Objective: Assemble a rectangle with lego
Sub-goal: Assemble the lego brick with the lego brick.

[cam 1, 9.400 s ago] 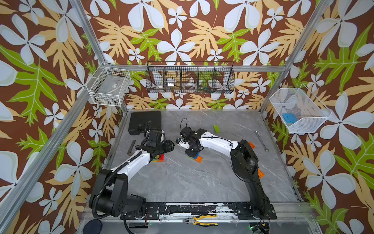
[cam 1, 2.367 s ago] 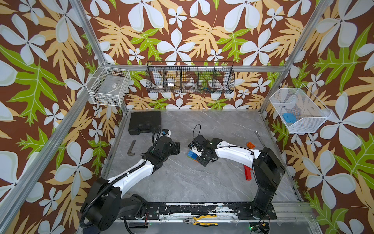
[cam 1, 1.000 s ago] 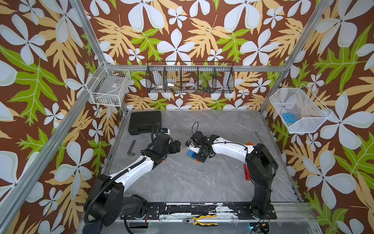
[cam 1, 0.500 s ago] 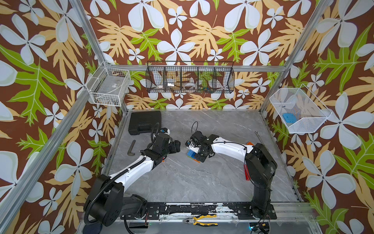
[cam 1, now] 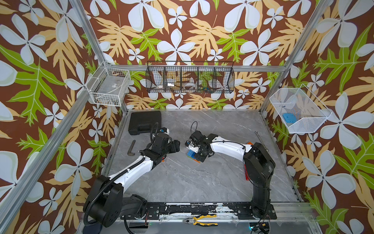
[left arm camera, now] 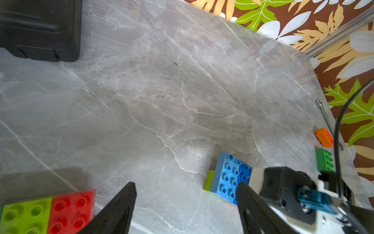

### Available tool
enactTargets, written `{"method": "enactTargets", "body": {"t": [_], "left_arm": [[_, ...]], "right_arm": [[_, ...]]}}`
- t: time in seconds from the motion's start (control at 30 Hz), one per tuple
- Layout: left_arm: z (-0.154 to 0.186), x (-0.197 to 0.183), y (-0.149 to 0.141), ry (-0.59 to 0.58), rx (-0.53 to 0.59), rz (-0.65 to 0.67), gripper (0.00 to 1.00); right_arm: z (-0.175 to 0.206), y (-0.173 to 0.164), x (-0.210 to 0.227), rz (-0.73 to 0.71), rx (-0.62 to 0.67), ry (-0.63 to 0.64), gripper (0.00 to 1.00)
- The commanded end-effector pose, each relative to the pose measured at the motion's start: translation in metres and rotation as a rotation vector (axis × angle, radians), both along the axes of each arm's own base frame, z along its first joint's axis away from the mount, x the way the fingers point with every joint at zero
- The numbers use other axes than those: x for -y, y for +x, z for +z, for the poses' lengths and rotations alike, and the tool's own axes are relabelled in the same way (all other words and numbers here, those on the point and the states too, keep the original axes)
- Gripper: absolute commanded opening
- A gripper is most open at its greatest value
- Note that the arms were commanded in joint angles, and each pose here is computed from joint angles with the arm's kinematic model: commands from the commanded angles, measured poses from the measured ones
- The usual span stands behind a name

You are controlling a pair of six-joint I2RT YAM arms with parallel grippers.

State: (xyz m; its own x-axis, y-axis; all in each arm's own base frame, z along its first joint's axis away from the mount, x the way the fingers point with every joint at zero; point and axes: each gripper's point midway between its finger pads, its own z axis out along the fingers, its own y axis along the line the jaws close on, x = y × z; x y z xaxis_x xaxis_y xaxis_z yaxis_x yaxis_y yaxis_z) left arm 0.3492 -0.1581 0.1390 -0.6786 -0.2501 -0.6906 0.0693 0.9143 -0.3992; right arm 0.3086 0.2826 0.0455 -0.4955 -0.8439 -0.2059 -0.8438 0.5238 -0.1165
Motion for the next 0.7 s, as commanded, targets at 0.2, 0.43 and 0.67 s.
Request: {"method": "enactTargets", "body": {"t": [0.2, 0.43, 0.67], "left_arm": [[0.005, 0.0, 0.003, -0.012, 0.025, -0.007, 0.79], [0.006, -0.001, 0.002, -0.01, 0.025, -0.004, 0.78], [0.008, -0.001, 0.002, -0.015, 0.027, -0.005, 0.78]], "right_arm": [[-0.022, -0.013, 0.02, -0.019, -0.059, -0.116, 0.26], [-0.034, -0.017, 0.028, -0.025, -0.075, -0.175, 0.23], [-0.023, -0.007, 0.026, -0.044, -0.026, -0.182, 0.32]]}}
